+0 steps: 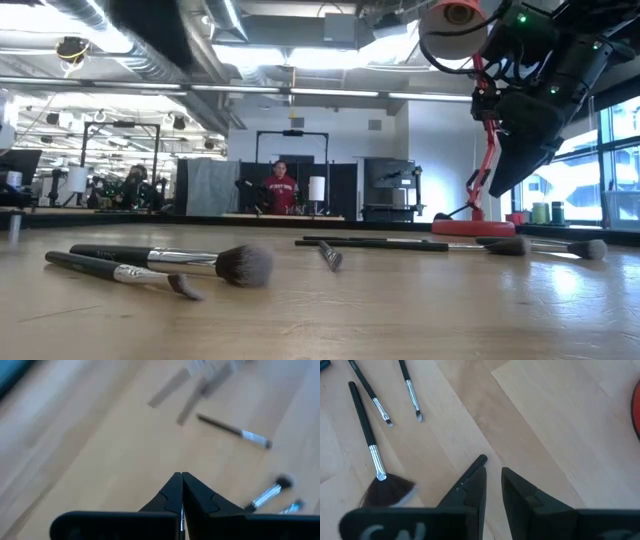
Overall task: Pick & Place Makeup Brushes
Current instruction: Put the black eyeshadow brush into the makeup organizer
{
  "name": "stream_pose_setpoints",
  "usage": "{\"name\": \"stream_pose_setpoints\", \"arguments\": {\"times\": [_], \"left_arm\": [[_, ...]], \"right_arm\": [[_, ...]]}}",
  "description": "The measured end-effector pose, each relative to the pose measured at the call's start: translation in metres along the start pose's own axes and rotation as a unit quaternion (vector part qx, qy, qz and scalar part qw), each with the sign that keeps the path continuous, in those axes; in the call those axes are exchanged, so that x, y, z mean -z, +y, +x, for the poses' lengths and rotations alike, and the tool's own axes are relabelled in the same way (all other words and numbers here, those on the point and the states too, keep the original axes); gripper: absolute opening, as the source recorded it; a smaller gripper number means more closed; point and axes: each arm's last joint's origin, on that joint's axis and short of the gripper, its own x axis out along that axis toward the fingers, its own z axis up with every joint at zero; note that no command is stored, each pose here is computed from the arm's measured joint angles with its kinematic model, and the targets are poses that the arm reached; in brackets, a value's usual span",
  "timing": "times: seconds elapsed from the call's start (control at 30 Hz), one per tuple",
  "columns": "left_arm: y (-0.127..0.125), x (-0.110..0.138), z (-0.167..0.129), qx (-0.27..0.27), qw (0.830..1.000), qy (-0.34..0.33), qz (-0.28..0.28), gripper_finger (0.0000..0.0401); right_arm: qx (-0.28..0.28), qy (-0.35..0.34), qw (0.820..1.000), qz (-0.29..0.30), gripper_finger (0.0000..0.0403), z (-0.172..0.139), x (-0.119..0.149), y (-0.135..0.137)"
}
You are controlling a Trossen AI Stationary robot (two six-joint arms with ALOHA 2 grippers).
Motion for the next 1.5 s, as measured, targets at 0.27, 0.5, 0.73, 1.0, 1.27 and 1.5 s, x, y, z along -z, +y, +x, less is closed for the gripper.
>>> {"name": "stream_pose_setpoints", "arguments": {"times": [0.27,0.5,0.73,1.0,1.27,1.5], "left_arm": [[0.016,0.057,-0.086,0.077,0.992,-0.089,-0.042,0.0003],[0.024,0.095,-0.11,0.097,0.991,-0.091,-0.024,0.0003],[0.016,0.12,-0.11,0.08,0.994,-0.072,0.03,0.0003],[0.012,0.124,-0.104,0.052,0.998,-0.024,-0.003,0.0003],[0.006,0.127,-0.1,0.049,0.998,-0.014,-0.024,0.0003],[0.0,0.133,-0.096,0.041,0.999,-0.002,-0.013,0.0003]], "right_arm": [[0.0,0.0,1.0,0.0,0.006,0.0,0.0,0.0],[-0.005,-0.009,1.0,0.003,0.006,0.0,-0.002,0.001],[-0.004,-0.009,1.0,0.003,0.006,0.0,-0.002,0.001],[-0.005,-0.008,1.0,0.01,0.006,0.0,-0.002,0.001],[-0.005,-0.008,1.0,0.011,0.006,0.0,-0.002,0.001],[-0.005,-0.008,1.0,0.009,0.006,0.0,-0.002,0.001]]}}
